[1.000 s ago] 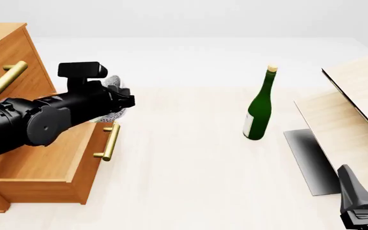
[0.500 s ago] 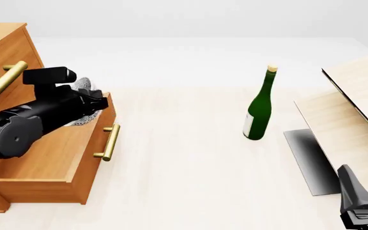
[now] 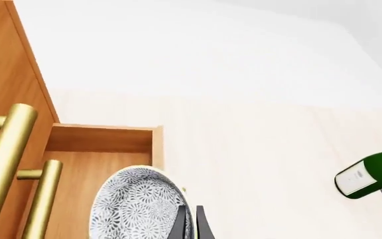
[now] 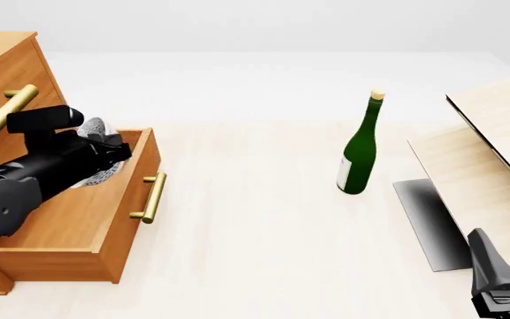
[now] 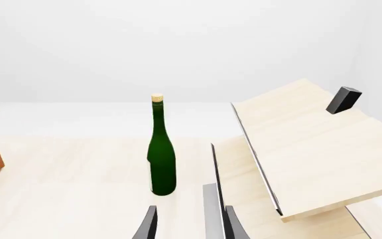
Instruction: Put the bowl in the bottom drawer of the cabinet.
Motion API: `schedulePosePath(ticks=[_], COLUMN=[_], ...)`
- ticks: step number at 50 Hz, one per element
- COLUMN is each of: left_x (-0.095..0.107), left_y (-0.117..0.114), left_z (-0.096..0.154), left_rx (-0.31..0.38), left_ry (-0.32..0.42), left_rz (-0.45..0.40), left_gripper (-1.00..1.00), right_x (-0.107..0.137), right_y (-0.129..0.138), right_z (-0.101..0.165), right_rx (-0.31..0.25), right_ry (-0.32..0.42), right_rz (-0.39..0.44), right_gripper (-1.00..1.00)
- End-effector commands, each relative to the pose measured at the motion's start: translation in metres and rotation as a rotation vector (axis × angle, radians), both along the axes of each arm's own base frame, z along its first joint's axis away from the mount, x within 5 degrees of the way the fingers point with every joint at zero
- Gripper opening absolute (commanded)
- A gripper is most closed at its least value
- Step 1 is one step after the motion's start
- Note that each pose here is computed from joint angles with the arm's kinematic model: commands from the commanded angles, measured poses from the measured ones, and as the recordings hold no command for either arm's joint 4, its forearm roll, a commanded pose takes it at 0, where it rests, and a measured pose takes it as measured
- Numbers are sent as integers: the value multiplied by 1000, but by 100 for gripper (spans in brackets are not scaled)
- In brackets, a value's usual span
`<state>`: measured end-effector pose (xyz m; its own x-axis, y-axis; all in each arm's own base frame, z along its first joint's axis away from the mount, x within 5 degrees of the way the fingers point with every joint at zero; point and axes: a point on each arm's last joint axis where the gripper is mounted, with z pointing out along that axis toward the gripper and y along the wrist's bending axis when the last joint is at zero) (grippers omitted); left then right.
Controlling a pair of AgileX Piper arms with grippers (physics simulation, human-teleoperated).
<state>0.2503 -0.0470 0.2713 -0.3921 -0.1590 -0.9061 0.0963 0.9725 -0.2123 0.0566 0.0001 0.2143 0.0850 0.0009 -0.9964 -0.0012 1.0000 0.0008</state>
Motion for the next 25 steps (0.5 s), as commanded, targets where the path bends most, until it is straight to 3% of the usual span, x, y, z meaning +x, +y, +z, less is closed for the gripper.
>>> schedulePosePath(ticks=[1,14,25], left_x=[-9,-18,-14], left_y=[6,12,14], left_z=[-6,-13,-20], left_rx=[-2,-15,-17], left_ry=[-4,5,15], left_rz=[15,41,54], left_gripper=[-100,-100,-100], right_x=[0,0,0], right_y=[0,0,0], right_z=[0,0,0], right_rx=[0,0,0], right_ry=[0,0,0], right_rz=[0,0,0], right_gripper=[100,100,100])
